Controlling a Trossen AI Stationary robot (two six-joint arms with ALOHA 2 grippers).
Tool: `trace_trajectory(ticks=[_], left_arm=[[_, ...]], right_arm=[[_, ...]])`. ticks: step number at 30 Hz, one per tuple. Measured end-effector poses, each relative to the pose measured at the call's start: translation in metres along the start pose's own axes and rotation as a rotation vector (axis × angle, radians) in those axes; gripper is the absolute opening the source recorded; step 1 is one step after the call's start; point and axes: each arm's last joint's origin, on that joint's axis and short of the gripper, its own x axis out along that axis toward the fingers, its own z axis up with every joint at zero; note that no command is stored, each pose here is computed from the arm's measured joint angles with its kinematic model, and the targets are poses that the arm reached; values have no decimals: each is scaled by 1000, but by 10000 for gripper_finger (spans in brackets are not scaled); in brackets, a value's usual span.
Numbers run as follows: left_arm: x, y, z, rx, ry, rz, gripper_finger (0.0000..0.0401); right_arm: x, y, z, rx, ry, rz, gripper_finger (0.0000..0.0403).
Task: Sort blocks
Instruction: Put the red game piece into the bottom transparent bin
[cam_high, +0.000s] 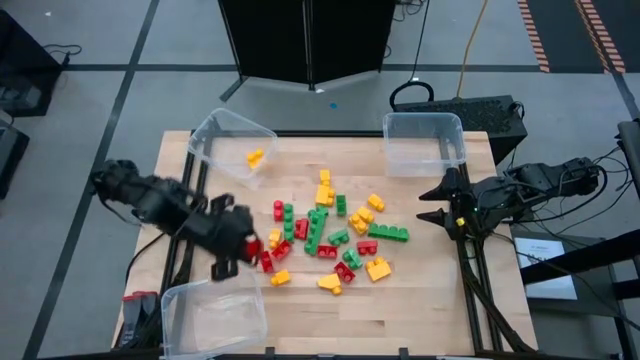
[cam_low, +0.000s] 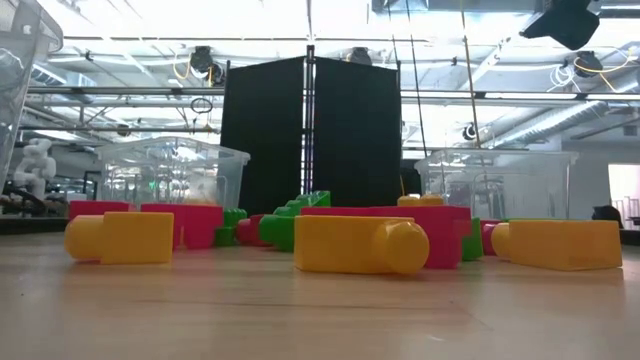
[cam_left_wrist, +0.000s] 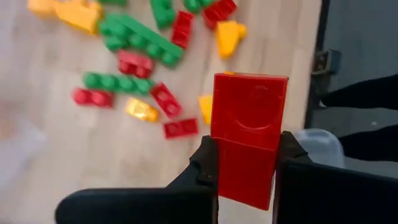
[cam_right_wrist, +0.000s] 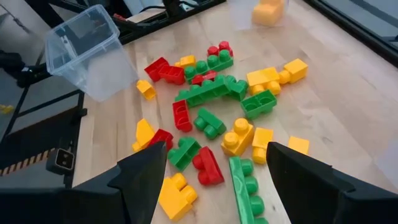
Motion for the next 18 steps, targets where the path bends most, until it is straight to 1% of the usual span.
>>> trace_trajectory(ticks=[3,8,13,18], left_arm=[[9,-20,-16,-11,53,-6,10],[29,-48,-46,-28,192,2,10],[42,-64,-71,-13,271,31,10],[52,-76,-84,21,288,-12,14]], right_arm=[[0,0,1,28,-11,-7,272],[1,1,2,59,-18,0,272],[1,1,2,64,-18,1,272],[1,1,2,63,-17,2,272]])
